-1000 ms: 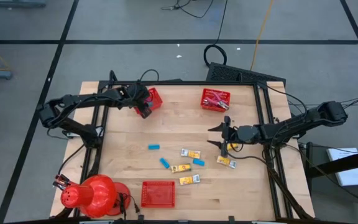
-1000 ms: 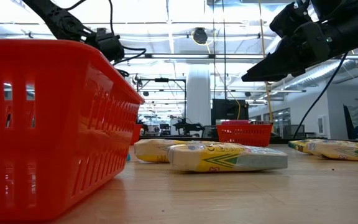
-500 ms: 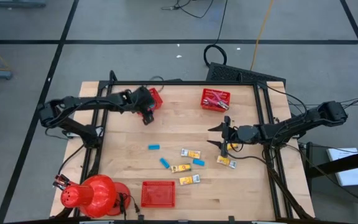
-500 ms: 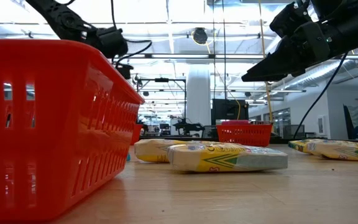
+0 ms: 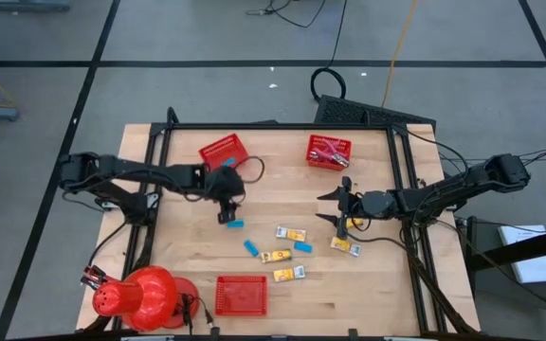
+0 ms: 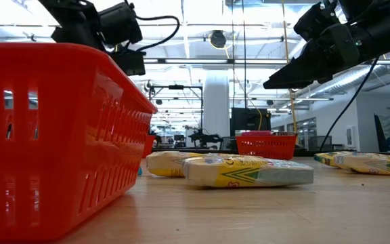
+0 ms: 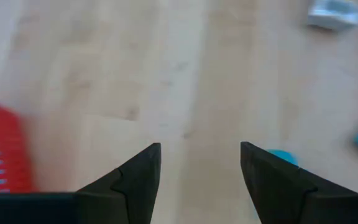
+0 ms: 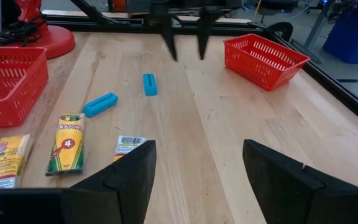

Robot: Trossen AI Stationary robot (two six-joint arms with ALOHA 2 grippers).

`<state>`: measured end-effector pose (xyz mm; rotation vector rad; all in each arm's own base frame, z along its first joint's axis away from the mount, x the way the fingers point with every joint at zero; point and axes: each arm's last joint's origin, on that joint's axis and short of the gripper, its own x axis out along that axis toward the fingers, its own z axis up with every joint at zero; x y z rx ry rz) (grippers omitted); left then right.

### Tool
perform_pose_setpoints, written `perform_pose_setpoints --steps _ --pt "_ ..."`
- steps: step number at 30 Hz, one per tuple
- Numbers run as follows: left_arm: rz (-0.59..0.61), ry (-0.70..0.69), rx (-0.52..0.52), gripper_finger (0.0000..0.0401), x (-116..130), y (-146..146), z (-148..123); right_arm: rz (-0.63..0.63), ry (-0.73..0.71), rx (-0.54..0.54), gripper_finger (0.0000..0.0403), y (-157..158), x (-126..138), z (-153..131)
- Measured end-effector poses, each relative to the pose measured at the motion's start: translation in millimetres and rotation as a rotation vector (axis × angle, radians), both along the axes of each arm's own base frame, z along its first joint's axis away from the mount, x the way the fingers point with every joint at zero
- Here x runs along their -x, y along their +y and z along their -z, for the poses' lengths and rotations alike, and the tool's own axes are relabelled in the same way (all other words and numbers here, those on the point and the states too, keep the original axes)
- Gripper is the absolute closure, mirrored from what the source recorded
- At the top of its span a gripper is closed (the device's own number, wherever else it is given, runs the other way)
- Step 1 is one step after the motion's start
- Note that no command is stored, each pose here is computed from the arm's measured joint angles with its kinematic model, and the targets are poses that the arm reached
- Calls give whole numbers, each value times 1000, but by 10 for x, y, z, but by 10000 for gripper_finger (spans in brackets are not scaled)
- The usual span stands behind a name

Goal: Pick & Place School Supplies
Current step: Put the blue eraser into the top left red bin

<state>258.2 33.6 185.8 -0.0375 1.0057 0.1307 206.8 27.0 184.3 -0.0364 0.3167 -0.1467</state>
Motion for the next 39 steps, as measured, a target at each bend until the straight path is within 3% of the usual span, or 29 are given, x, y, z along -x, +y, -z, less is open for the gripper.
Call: perform_pose_setpoints --steps 21,39 --pt "-44 -186 202 176 456 -496 772 -16 0 0 172 39 6 0" --pt "-111 -134 164 176 498 -681 1011 8 -1 12 172 31 7 -1"
